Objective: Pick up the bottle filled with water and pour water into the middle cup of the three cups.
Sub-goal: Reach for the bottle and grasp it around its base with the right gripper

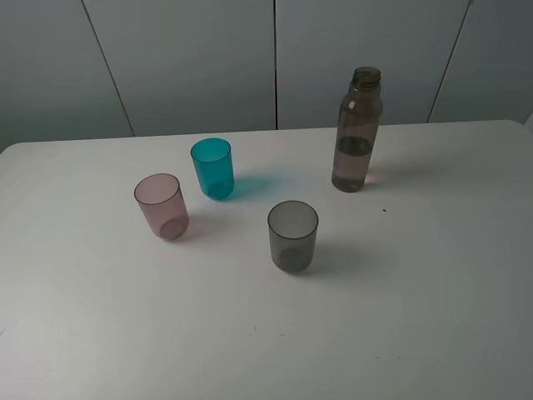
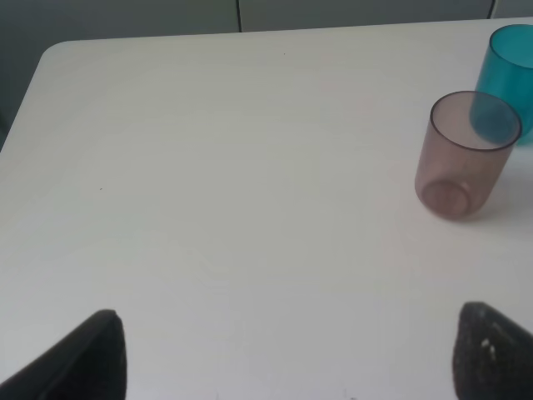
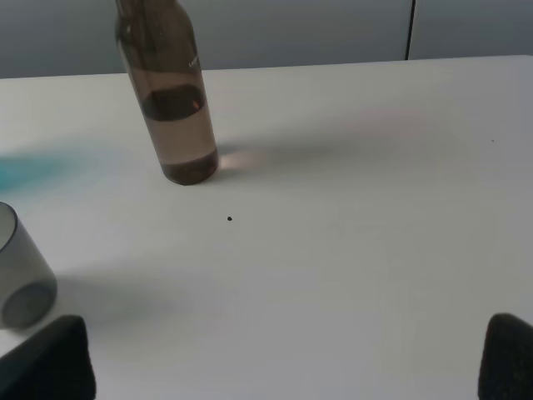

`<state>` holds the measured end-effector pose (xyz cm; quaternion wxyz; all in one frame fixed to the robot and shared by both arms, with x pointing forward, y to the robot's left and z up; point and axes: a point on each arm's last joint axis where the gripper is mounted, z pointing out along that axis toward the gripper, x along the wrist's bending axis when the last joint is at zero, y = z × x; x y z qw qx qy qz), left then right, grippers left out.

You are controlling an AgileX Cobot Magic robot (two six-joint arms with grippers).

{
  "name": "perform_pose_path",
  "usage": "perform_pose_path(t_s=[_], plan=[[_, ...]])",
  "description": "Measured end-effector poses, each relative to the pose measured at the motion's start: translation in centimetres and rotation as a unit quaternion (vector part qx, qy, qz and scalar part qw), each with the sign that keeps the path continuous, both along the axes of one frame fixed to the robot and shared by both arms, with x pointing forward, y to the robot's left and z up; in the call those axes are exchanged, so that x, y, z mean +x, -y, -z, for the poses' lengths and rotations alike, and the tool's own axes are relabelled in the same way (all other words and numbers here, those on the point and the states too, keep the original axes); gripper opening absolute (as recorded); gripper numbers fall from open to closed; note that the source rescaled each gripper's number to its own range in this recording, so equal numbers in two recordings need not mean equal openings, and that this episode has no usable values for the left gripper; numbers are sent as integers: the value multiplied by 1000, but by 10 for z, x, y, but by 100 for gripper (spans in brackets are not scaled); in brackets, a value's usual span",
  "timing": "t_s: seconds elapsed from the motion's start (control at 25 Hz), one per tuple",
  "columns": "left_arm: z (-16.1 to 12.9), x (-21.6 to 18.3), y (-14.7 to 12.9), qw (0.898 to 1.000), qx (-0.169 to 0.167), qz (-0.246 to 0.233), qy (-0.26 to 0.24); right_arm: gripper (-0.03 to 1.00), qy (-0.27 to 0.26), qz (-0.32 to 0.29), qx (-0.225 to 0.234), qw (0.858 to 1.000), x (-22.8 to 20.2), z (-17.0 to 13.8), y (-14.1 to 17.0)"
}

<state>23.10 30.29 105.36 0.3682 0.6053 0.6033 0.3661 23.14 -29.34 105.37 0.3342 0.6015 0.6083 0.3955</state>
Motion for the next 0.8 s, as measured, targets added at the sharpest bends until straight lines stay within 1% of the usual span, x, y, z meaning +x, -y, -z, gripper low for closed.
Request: perform_pose_path(t_s=[0.8], plan=[[0,0,0,1000,-2,-1,0,100,0,0,0,1000,0,0,0]])
